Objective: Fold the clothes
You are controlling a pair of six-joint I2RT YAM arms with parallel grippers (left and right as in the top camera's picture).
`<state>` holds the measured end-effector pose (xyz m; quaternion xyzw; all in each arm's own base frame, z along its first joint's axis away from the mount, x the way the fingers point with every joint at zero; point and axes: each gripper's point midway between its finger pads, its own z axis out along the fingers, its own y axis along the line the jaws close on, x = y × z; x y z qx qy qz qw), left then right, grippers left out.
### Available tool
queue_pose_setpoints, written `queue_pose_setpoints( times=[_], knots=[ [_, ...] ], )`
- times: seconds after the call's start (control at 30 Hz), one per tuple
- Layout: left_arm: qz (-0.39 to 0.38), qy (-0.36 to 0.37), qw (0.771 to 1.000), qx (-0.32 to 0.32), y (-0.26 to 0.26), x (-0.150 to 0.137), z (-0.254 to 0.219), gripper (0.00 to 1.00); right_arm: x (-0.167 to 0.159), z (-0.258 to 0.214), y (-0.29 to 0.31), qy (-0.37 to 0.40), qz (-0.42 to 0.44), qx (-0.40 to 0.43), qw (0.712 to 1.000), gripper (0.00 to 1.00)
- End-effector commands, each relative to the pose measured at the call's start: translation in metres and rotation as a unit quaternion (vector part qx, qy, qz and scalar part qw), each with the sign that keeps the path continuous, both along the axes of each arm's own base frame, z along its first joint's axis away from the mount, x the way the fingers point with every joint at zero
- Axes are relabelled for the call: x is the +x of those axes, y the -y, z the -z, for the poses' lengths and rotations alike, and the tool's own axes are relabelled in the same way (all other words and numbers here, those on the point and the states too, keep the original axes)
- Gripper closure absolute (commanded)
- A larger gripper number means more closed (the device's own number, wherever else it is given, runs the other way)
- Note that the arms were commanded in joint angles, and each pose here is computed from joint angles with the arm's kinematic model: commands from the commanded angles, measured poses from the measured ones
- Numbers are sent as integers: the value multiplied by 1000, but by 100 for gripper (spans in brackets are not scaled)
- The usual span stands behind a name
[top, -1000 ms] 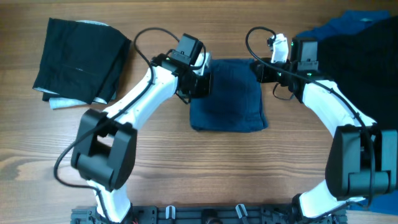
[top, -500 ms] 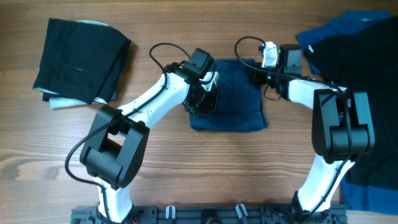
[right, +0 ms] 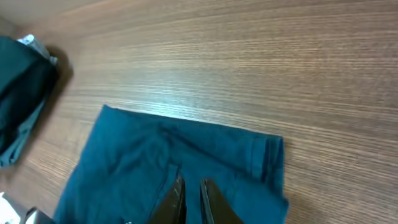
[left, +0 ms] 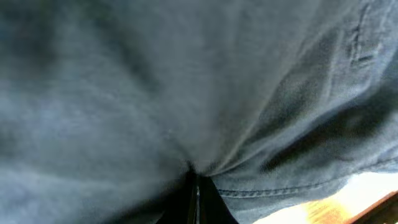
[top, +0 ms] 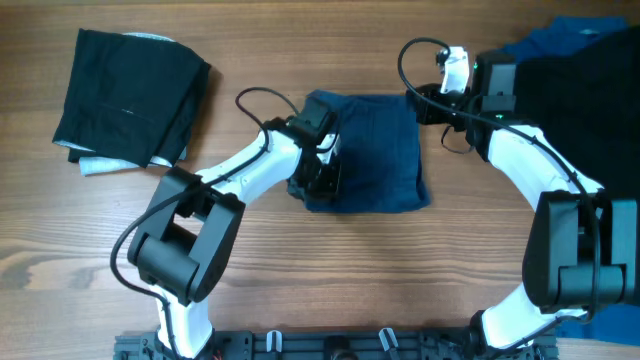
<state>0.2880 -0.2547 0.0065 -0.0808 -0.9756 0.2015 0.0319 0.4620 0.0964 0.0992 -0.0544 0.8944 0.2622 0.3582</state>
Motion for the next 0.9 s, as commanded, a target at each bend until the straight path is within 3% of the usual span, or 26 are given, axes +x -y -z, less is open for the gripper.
queue_pose_setpoints(
  times=[0.0,0.17,0.23,0.33,0.5,0.7,0.87],
  knots=[
    [-19,-19,999,28,-13,-11,16,96,3,1,12,4,12,-22,1000,88],
    [-19,35,999,-7,1,10,-36,96,6,-12,56,-4,78,-2,997,82],
    [-18,70,997,-29,7,19,-66,96,3,-14,81,-10,106,-3,994,69],
    [-17,97,994,-47,10,21,-94,96,-8,-6,125,-38,156,-5,987,60],
    [-14,60,998,-12,0,3,-77,96,-29,7,189,-78,235,-7,969,1],
    [-34,8,999,32,-7,-20,-39,96,-31,7,198,-79,246,-6,966,1],
    [-49,-3,995,85,-25,-22,-4,96,-31,7,198,-79,246,-6,966,0]
  ],
)
